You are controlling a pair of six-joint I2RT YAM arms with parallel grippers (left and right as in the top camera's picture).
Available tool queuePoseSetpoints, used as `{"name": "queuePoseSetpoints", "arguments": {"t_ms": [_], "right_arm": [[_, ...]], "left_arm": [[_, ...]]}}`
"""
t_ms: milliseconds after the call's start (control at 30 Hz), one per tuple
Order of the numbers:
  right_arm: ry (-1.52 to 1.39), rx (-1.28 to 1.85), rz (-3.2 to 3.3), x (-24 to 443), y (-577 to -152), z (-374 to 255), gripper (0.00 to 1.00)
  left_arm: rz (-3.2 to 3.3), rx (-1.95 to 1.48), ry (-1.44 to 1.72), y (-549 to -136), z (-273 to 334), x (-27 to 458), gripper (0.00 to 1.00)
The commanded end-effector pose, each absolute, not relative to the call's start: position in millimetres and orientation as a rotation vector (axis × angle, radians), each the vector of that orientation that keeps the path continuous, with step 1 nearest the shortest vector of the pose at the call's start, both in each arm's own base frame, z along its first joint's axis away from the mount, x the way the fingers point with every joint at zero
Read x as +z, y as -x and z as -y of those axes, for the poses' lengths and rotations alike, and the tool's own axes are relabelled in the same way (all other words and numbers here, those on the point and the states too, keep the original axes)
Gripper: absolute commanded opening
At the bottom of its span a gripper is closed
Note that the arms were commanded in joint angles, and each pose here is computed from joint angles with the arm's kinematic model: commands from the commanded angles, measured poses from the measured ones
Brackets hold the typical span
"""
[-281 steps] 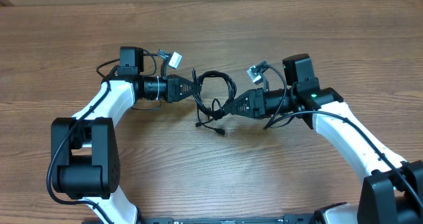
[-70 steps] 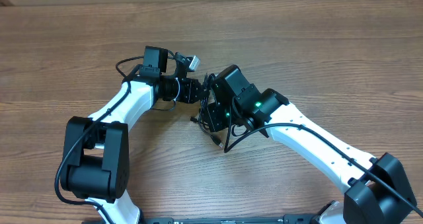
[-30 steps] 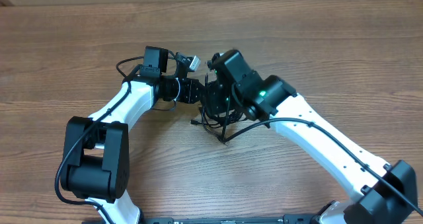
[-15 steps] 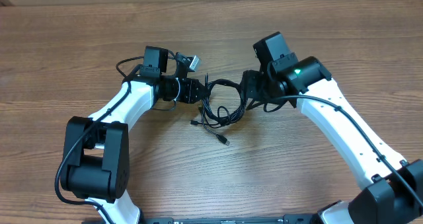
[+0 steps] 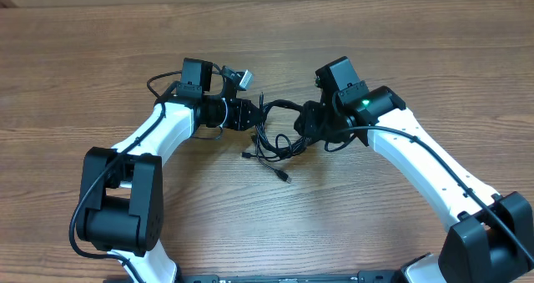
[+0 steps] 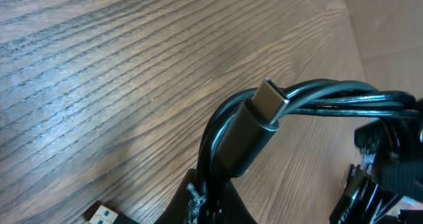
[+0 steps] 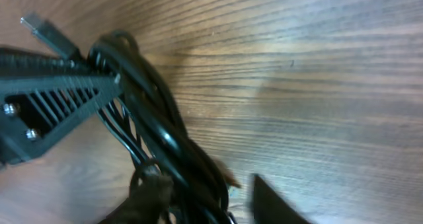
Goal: Untangle cables
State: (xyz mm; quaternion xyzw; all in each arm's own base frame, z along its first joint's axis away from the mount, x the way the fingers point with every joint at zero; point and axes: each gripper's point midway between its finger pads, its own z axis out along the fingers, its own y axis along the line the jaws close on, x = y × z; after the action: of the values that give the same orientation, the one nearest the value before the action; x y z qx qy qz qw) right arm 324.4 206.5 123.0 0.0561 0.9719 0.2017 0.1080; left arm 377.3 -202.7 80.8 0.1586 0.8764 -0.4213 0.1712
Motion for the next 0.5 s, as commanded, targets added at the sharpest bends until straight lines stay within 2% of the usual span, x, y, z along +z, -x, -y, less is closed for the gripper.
{"name": "queuePoseSetpoints", "arguments": {"t_ms": [0, 67, 100, 167, 200, 233, 267, 467], "right_arm": [[-0.153, 0.615, -2.863, 122.0, -322.2, -210.3, 0.17], [-0.153, 0.617, -2.86, 122.3, -322.7, -210.6, 0.04], [-0.153, 0.617, -2.859, 122.4, -323.0, -210.5, 0.04], [-0.152, 0.618, -2.858, 122.5, -323.1, -210.8, 0.04], [-0.153, 0.618, -2.858, 122.5, -323.2, -210.6, 0.04], [-0.153, 0.618, -2.858, 122.5, -323.2, -210.6, 0.04], [-0.152, 0.618, -2.858, 122.5, -323.1, -210.8, 0.04], [-0.152, 0.618, -2.857, 122.6, -323.5, -210.7, 0.04]], "left_arm": [[-2.441, -1.248, -0.484, -376.6, 208.9, 93.8, 0.04], [-2.442, -1.249, -0.484, -376.5, 208.9, 93.6, 0.13], [-2.442, -1.248, -0.483, -376.5, 208.9, 93.5, 0.24], [-2.442, -1.247, -0.484, -376.6, 208.8, 93.6, 0.56], [-2.443, -1.247, -0.482, -376.8, 208.5, 93.4, 0.8], [-2.444, -1.243, -0.481, -377.0, 208.2, 93.1, 0.96], [-2.444, -1.242, -0.48, -377.3, 207.9, 93.1, 1.0], [-2.447, -1.234, -0.478, -377.8, 207.3, 92.3, 1.0]]}}
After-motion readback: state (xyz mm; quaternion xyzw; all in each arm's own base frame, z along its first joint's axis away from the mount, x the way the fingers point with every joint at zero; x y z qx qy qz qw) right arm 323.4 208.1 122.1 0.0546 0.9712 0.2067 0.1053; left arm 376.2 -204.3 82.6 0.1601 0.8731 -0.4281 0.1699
